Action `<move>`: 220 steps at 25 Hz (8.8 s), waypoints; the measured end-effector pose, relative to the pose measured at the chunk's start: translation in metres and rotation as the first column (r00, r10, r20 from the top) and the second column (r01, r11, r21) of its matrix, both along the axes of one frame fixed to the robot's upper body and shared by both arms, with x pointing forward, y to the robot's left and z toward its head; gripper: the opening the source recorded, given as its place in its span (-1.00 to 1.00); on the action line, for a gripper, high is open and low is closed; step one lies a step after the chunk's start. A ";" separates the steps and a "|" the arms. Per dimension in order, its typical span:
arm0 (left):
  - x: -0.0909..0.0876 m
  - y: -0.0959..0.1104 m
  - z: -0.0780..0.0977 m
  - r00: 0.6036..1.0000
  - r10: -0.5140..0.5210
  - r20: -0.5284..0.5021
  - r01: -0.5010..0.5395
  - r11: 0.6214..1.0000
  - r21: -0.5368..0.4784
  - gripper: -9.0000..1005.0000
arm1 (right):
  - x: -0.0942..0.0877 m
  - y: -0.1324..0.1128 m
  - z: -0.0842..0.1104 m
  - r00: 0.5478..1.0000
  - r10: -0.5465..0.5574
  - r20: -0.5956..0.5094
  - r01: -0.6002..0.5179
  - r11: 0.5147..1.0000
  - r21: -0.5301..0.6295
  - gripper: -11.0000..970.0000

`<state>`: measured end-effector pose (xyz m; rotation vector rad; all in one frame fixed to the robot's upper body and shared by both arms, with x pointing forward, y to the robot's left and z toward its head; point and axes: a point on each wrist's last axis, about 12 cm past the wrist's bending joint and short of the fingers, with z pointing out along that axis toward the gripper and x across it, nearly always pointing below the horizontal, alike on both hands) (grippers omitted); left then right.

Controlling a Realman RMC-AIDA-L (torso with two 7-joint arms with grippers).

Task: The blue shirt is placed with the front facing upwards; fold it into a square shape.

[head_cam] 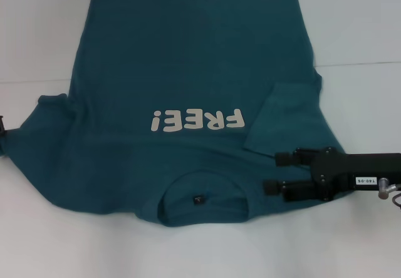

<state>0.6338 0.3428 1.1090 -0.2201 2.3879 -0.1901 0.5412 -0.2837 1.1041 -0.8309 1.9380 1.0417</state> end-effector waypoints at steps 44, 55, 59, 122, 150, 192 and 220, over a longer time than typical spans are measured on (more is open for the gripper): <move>0.012 -0.081 0.028 0.972 -0.209 0.110 0.209 0.978 0.013 -0.91 | 0.000 -0.001 -0.003 1.000 -0.016 -0.014 0.016 1.000 0.002 0.95; 0.014 -0.134 0.032 0.922 -0.369 0.119 0.370 0.929 0.010 -0.91 | -0.001 -0.001 -0.007 0.999 -0.030 -0.025 0.030 1.000 0.004 0.95; 0.010 -0.153 0.023 0.901 -0.424 0.095 0.425 0.905 0.012 -0.91 | -0.001 -0.001 -0.007 0.999 -0.032 -0.025 0.032 0.999 0.004 0.95; 0.007 -0.179 -0.016 0.726 -0.687 -0.034 0.603 0.611 0.513 0.59 | -0.005 -0.001 -0.011 0.998 -0.030 -0.049 0.031 0.999 0.018 0.95; 0.003 -0.171 -0.031 0.709 -0.698 -0.105 0.614 0.536 0.579 0.59 | -0.001 0.002 -0.010 0.999 -0.028 -0.041 0.029 0.999 0.017 0.95; 0.002 -0.166 -0.037 0.708 -0.690 -0.148 0.608 0.491 0.624 -0.67 | 0.001 0.005 -0.009 0.999 -0.022 -0.049 0.024 0.999 0.027 0.95; 0.000 -0.161 -0.023 0.733 -0.680 -0.025 0.531 0.548 0.647 -0.90 | 0.005 0.007 -0.006 0.999 -0.027 -0.042 0.029 0.999 0.031 0.95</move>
